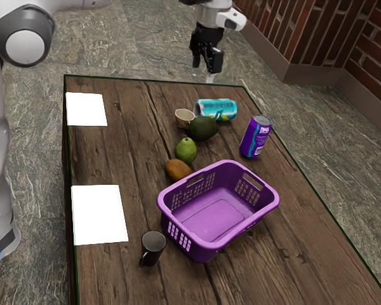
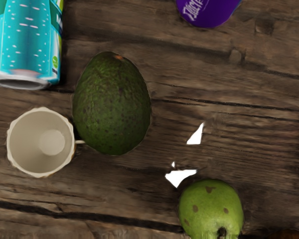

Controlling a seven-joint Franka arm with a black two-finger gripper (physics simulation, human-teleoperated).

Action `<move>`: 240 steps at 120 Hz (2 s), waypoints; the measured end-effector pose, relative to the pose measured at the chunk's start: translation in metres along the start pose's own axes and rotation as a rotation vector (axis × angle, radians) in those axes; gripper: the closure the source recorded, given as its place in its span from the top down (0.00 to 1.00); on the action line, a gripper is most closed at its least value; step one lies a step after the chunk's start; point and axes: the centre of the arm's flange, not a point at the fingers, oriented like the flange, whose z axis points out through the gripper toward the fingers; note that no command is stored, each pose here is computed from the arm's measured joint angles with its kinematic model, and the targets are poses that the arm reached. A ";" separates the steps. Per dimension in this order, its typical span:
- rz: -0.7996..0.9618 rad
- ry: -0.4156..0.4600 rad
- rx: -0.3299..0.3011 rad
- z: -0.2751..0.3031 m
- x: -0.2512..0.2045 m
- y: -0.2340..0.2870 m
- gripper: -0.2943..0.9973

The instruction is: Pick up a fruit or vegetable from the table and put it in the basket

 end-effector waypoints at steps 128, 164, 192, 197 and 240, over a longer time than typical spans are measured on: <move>0.202 0.038 -0.011 0.159 -0.032 0.079 0.77; 0.202 0.063 -0.020 0.175 -0.035 0.079 0.77; 0.200 0.056 -0.013 0.197 -0.034 0.078 0.77; 0.201 0.057 -0.013 0.200 -0.033 0.078 0.77; 0.190 0.045 -0.020 0.227 -0.035 0.079 0.74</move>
